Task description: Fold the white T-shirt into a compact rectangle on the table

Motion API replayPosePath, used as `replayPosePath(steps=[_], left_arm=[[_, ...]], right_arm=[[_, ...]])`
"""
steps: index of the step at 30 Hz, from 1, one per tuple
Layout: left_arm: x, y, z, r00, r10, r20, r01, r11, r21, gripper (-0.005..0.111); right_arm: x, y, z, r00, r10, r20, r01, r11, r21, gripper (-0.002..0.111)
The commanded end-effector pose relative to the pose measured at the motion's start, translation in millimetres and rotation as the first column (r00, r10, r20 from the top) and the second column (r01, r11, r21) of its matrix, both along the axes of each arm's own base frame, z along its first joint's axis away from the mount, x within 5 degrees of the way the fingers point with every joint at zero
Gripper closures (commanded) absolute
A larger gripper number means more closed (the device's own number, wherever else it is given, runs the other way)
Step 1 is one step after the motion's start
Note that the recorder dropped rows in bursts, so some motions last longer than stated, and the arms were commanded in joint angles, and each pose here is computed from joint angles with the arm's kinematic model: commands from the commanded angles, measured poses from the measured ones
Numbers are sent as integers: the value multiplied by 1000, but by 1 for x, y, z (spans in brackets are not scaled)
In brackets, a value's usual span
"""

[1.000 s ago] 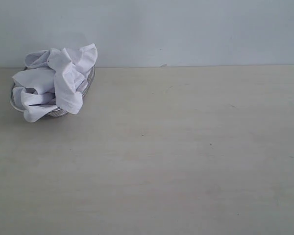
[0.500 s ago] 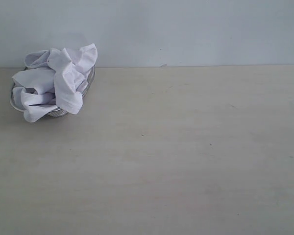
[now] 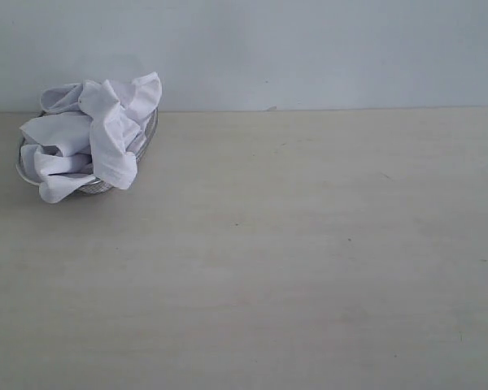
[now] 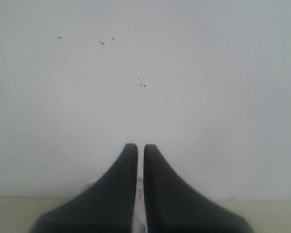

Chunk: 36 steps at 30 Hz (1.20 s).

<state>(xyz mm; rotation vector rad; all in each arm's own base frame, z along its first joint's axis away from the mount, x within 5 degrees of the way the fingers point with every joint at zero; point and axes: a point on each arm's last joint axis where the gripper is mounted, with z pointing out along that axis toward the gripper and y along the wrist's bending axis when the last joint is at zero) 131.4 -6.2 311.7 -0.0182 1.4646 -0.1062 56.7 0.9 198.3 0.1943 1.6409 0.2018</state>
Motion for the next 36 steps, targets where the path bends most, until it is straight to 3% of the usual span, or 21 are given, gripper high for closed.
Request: replayPosePath(steps=[1,6,9,13,16,17,18,21,23,24,28,33,36], left_arm=[[14,0,-4,999,-1,-32,1,1000,-8,102],[62,-2,-3,984,3,-181,-3,1000,-1,102],[98,-2,4,947,16,-321,-10,1000,20,102],[152,-1,32,850,48,-524,-16,998,65,102],[189,0,67,798,66,-599,-29,997,71,102],[197,0,67,755,73,-652,-30,997,77,102],[211,0,88,752,79,-654,-30,996,86,102],[237,1,103,654,100,-750,7,990,138,102],[250,0,112,603,93,-792,19,991,131,102],[254,-3,115,581,58,-812,15,996,82,102],[273,-10,107,608,-12,-794,65,997,35,102],[295,6,58,446,37,-894,34,998,58,102],[308,9,33,393,-5,-920,23,1000,5,102]], right_arm=[[0,0,1,1000,-3,11,3,1000,-4,108],[0,0,1,1000,-3,11,3,1000,-4,108],[0,0,1,1000,-3,11,3,1000,-4,108],[0,0,1,1000,-3,11,3,1000,-4,108],[0,0,1,1000,-3,11,3,1000,-4,108],[0,0,1,1000,-3,11,3,1000,-4,108],[0,0,1,1000,-3,11,3,1000,-4,108],[0,0,1,1000,-3,11,3,1000,-4,108],[0,0,1,1000,-3,11,3,1000,-4,108],[0,0,1,1000,-3,11,3,1000,-4,108],[0,0,1,1000,-3,11,3,1000,-4,108],[0,0,1,1000,-3,11,3,1000,-4,108],[0,0,1,1000,-3,11,3,1000,-4,108]])
